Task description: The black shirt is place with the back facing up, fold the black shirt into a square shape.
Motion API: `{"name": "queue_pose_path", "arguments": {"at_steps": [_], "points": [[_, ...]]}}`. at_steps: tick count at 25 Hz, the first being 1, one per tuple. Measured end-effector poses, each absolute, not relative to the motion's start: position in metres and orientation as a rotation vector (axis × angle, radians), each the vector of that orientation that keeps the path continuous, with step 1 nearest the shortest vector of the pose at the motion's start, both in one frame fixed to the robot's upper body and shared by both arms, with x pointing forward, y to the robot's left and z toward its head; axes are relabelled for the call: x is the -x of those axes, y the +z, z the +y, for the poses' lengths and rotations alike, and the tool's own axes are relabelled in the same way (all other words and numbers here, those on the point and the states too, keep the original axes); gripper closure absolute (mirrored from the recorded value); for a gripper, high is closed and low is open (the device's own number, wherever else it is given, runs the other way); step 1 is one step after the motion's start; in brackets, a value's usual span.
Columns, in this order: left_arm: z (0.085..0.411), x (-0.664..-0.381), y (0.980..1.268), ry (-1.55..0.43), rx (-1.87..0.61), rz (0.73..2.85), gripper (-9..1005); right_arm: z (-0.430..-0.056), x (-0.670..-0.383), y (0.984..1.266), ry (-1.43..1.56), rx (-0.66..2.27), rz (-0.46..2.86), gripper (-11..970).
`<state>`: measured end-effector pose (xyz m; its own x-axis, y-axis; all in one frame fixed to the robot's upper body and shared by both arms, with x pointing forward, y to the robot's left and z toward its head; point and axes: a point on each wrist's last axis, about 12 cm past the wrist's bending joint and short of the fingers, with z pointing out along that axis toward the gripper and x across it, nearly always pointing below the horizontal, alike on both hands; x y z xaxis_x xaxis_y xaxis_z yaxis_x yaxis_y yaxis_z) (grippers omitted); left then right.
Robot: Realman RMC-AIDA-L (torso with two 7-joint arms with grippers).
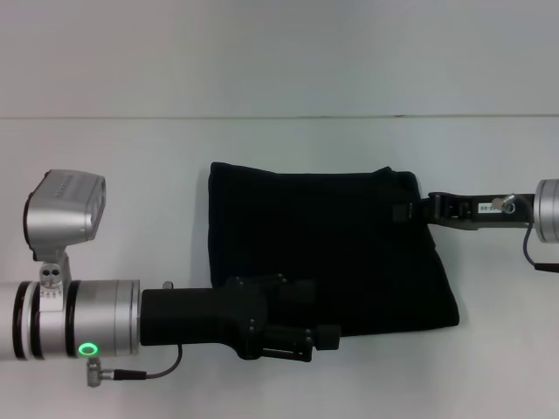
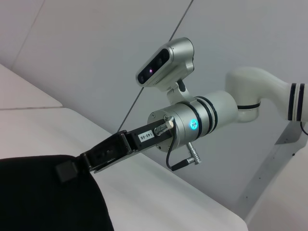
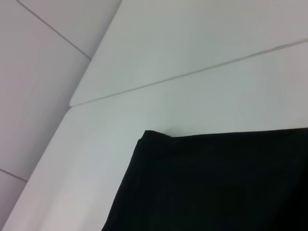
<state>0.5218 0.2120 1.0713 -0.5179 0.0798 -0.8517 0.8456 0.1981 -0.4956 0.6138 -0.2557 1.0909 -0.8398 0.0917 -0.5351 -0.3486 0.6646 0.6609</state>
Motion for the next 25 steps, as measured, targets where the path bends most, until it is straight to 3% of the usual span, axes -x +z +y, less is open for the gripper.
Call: {"name": "queue_pose_path", "arguments": {"at_steps": [13, 25], "points": [[0.210, -0.524, 1.073, -1.396, -0.858, 1.781, 46, -0.260, -0.619, 1.110, 1.083, 0.260, 2.297, 870], [0.209, -0.525, 1.074, -1.400, -0.857, 1.783, 47, -0.269, -0.615, 1.098, 1.021, 0.208, 2.332, 858]]}}
